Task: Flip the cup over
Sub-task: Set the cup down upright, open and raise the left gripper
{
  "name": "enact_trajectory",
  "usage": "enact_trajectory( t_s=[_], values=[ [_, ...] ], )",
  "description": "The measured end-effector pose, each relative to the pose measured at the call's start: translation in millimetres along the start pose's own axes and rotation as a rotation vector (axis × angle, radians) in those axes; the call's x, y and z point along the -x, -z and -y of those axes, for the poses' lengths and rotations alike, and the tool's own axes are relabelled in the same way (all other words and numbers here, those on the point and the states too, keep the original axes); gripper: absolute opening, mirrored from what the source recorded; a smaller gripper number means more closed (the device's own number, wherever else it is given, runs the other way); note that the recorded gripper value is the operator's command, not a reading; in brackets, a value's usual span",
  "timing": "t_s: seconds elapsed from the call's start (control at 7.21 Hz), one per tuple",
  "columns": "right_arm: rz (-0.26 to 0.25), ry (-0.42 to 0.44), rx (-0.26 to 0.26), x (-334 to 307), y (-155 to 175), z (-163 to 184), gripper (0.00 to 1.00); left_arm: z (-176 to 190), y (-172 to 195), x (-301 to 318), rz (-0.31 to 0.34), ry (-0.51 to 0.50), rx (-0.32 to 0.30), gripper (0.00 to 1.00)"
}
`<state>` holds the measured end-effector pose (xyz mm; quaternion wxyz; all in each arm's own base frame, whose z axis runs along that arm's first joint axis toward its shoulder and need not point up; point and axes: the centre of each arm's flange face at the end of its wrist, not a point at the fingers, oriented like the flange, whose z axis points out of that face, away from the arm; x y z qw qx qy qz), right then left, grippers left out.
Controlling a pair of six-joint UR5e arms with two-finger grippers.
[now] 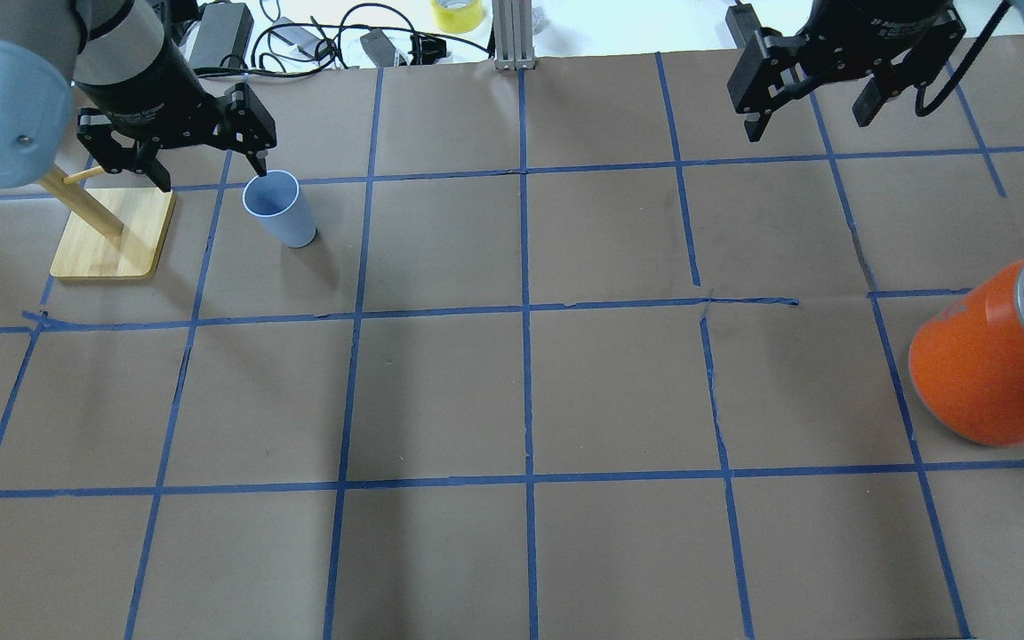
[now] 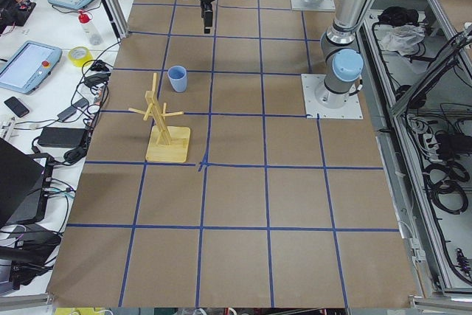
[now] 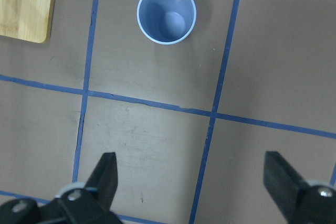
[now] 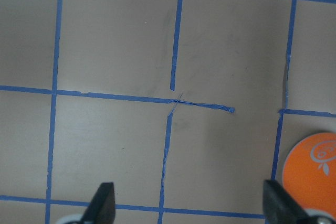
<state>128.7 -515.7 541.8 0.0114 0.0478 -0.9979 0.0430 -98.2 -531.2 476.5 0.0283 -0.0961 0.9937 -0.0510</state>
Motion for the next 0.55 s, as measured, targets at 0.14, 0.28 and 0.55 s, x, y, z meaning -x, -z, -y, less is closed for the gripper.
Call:
enact_trajectory(
  t_s=[0.14,0.28,0.55],
  values=[
    [0.001,-0.013,-0.002,0,0,0,1.00,-12,8,-2,-0.018,-0.002,0.021,1.00],
    [0.003,-0.044,-0.002,0,0,0,1.00,-25,16,-3,-0.037,-0.007,0.046,1.00],
    [0.008,-0.094,-0.001,1,0,0,1.00,-40,28,-2,-0.049,-0.021,0.077,1.00]
  ],
)
